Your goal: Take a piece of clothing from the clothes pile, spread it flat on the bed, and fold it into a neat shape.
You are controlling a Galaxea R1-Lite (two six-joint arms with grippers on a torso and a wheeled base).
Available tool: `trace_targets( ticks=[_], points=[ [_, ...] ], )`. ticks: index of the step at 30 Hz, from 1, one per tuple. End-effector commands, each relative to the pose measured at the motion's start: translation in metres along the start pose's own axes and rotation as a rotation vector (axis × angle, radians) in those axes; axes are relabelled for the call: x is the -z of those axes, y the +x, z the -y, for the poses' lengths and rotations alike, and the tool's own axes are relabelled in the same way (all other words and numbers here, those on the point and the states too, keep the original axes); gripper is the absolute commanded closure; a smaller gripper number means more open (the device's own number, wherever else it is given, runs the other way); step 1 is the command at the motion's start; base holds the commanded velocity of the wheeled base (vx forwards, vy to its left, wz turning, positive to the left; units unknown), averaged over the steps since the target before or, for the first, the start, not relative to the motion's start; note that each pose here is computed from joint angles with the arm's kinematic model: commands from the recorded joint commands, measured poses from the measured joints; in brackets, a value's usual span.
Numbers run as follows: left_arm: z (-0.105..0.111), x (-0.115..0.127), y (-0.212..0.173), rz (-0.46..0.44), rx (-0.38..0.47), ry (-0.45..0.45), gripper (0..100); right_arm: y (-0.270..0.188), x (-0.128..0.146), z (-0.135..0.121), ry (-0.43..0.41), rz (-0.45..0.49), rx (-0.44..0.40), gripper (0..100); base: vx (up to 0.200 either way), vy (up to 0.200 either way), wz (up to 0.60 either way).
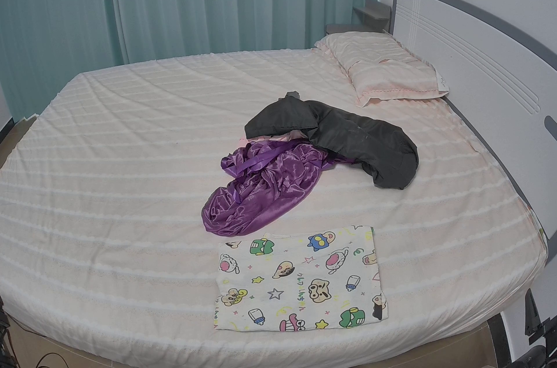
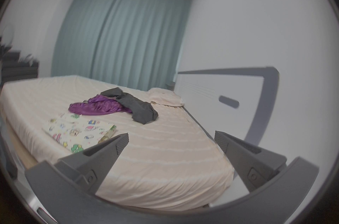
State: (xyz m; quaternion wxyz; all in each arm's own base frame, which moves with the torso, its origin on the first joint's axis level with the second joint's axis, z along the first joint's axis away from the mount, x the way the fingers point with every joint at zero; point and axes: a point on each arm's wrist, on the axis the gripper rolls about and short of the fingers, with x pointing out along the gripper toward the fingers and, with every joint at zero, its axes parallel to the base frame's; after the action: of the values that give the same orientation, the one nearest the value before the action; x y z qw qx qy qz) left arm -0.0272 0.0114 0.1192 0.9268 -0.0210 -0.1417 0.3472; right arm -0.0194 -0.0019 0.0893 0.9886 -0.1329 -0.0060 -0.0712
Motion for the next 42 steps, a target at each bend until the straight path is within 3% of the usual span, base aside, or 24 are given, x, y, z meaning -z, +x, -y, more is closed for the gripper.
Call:
trace_targets(
  ticks=[1,3,5,7,9,10,12,16,19,22,25,29,32,34,37,42],
  points=[
    [0.001,0.021,-0.001,-0.151,0.047,0.106,0,-0.004,0.004,-0.002,-0.139,0.101,-0.117,0,0.000,0.000,0.00],
    [0.002,0.029,-0.002,-0.218,0.094,0.146,0,-0.004,0.004,-0.002,-0.127,0.101,-0.119,0,0.000,0.000,0.00],
    [0.002,0.035,-0.004,-0.269,0.136,0.171,0,-0.004,0.005,-0.003,-0.057,0.087,-0.127,0,0.000,0.000,0.00],
    [0.002,0.035,-0.005,-0.262,0.218,0.155,0,-0.003,0.005,-0.002,0.045,0.059,-0.118,0,0.000,0.000,0.00],
    [0.001,0.035,-0.007,-0.236,0.322,0.138,0,-0.001,0.007,-0.001,0.128,0.004,-0.051,0,0.000,0.000,0.00],
    [0.001,0.035,-0.007,-0.233,0.329,0.139,0,-0.001,0.007,-0.001,0.130,0.000,-0.049,0,0.000,0.000,0.00],
    [0.001,0.036,-0.010,-0.202,0.454,0.120,0,-0.002,0.008,0.000,0.156,-0.030,-0.024,0,0.000,0.000,0.00],
    [0.002,0.036,-0.011,-0.207,0.508,0.095,0,-0.002,0.008,0.000,0.150,-0.028,-0.024,0,0.000,0.000,0.00],
    [0.004,0.036,-0.012,-0.212,0.600,0.068,0,-0.004,0.008,-0.001,0.142,0.003,-0.039,0,0.000,0.000,0.00],
    [0.006,0.037,-0.014,-0.244,0.693,0.049,0,-0.004,0.008,-0.001,0.201,-0.010,-0.073,0,0.000,0.000,0.00],
    [0.006,0.041,-0.015,-0.266,0.713,0.083,0,-0.005,0.008,-0.002,0.234,0.010,-0.110,0,0.000,0.000,0.00],
    [0.005,0.042,-0.015,-0.285,0.708,0.048,0,-0.005,0.008,-0.003,0.241,0.009,-0.137,0,0.000,0.000,0.00],
    [0.005,0.042,-0.015,-0.284,0.706,0.053,0,-0.005,0.008,-0.002,0.221,0.004,-0.088,0,0.000,0.000,0.00],
    [0.005,0.042,-0.015,-0.282,0.690,0.053,0,-0.004,0.008,0.001,0.123,-0.003,0.025,0,0.000,0.000,0.00],
    [0.005,0.042,-0.015,-0.284,0.677,0.049,0,-0.004,0.007,0.003,0.097,0.015,0.120,0,0.000,0.000,0.00],
    [0.005,0.042,-0.015,-0.286,0.675,0.049,0,-0.004,0.007,0.002,0.099,0.021,0.071,0,0.000,0.000,0.00]
  ],
)
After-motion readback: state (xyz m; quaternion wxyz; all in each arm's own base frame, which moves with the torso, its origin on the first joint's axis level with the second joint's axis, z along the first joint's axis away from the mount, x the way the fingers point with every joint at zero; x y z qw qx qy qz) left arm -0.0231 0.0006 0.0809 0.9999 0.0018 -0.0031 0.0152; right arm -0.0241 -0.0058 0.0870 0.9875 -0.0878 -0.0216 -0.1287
